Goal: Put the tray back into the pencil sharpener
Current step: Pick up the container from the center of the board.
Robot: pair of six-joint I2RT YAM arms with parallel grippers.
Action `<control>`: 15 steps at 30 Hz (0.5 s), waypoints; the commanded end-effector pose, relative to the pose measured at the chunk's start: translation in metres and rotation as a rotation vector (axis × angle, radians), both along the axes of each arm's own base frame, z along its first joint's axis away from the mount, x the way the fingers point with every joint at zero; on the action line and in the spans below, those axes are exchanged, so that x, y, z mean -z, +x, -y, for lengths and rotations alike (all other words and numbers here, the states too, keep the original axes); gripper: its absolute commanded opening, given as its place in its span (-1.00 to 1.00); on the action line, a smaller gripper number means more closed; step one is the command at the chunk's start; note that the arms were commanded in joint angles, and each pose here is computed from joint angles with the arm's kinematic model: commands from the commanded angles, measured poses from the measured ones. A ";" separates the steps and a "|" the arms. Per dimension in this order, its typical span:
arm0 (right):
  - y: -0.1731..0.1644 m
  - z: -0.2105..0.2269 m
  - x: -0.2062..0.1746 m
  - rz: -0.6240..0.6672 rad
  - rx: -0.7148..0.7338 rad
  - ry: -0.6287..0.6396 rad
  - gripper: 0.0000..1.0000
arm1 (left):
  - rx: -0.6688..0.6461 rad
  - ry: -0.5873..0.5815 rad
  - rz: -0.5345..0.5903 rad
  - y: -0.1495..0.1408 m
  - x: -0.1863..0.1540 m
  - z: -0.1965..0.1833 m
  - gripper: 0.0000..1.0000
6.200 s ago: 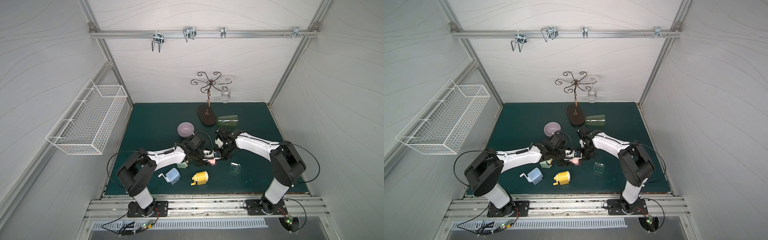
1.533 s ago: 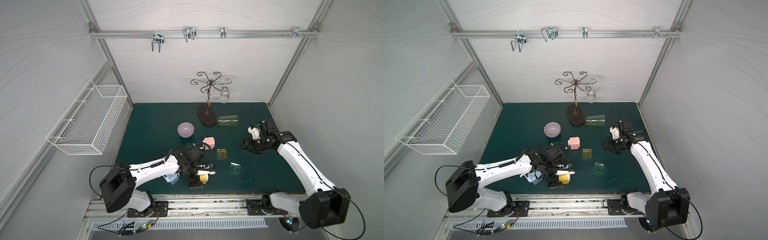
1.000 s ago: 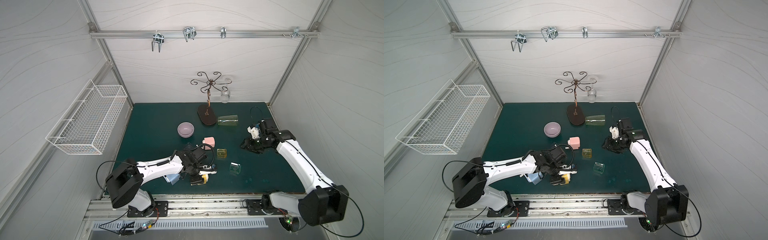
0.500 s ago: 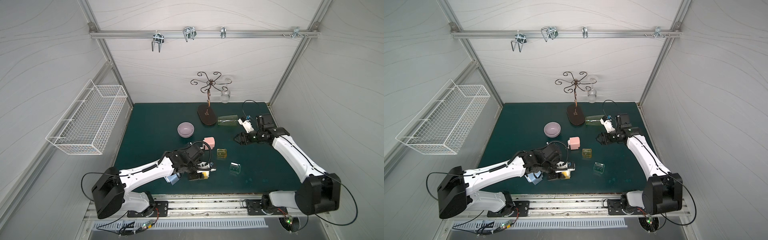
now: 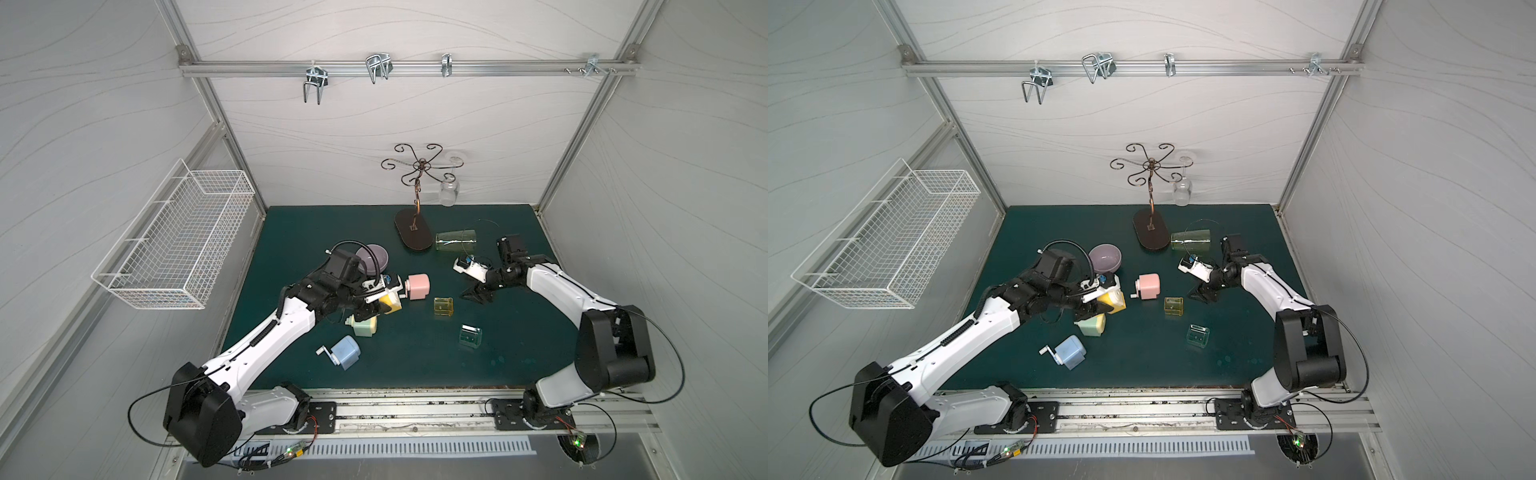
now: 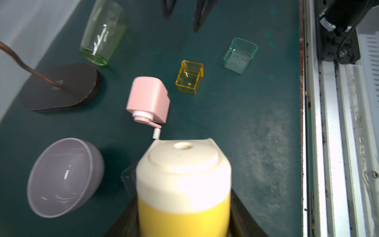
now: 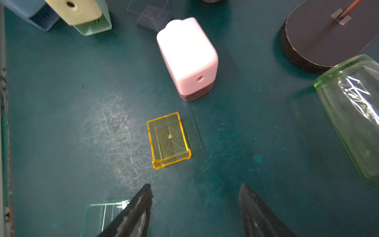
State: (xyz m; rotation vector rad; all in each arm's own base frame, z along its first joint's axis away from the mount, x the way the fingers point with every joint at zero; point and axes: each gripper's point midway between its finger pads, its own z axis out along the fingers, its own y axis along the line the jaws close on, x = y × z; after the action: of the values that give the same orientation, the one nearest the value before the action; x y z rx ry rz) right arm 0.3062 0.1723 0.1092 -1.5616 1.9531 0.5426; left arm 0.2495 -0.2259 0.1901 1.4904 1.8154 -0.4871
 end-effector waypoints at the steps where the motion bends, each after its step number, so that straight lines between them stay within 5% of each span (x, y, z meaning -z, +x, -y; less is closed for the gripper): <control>1: -0.011 -0.008 0.024 0.026 -0.122 -0.050 0.39 | 0.049 -0.074 0.092 0.012 -0.035 0.009 -0.63; 15: -0.019 -0.023 0.061 -0.001 -0.191 -0.147 0.52 | 0.031 -0.114 0.081 0.021 -0.027 0.016 -0.65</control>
State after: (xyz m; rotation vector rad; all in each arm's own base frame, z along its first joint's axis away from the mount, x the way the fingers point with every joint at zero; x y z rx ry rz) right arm 0.2904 0.1920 0.0570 -1.8049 1.9017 0.4831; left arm 0.2628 -0.2319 0.2011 1.4613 1.7675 -0.5034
